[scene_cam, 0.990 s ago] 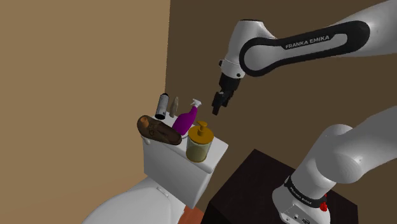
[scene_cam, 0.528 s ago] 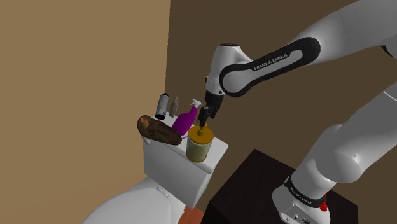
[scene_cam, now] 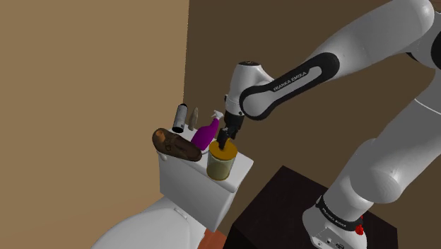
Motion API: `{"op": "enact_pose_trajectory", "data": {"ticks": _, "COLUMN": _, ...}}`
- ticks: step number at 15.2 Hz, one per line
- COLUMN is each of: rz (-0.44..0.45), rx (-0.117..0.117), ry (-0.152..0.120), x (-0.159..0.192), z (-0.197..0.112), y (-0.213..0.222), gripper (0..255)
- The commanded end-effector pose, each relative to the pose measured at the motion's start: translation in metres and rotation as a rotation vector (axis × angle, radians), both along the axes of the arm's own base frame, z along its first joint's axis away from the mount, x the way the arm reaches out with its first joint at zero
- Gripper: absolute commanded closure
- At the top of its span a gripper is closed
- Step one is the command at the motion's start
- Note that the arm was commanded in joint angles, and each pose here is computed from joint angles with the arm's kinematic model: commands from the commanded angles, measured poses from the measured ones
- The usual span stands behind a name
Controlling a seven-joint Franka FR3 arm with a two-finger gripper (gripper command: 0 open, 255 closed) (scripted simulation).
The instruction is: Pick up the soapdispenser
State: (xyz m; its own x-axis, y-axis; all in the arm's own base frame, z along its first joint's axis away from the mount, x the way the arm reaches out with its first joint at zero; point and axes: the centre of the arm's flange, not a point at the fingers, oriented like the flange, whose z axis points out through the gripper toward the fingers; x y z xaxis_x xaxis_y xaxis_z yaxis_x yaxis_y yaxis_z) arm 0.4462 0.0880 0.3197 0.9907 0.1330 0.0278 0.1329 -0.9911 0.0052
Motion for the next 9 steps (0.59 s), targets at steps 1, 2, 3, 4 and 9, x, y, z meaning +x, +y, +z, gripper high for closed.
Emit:
{"op": "enact_pose_trajectory", "data": {"ticks": 1, "rz": 0.0, "rx": 0.0, "ry": 0.0, "x": -0.0001, "z": -0.0017, "y": 0.0002, "gripper": 0}}
{"op": "enact_pose_trajectory", "data": {"ticks": 2, "rz": 0.0, "rx": 0.0, "ry": 0.0, "x": -0.0004, "z": -0.0014, "y": 0.0, "gripper": 255}}
{"op": "enact_pose_trajectory", "data": {"ticks": 3, "rz": 0.0, "rx": 0.0, "ry": 0.0, "x": -0.0005, "z": -0.0015, "y": 0.0, "gripper": 255}}
{"op": "enact_pose_trajectory", "data": {"ticks": 4, "rz": 0.0, "rx": 0.0, "ry": 0.0, "x": -0.0005, "z": -0.0015, "y": -0.0001, "gripper": 255}}
{"op": "enact_pose_trajectory", "data": {"ticks": 9, "rz": 0.0, "rx": 0.0, "ry": 0.0, "x": -0.0005, "z": -0.0015, "y": -0.0001, "gripper": 255}}
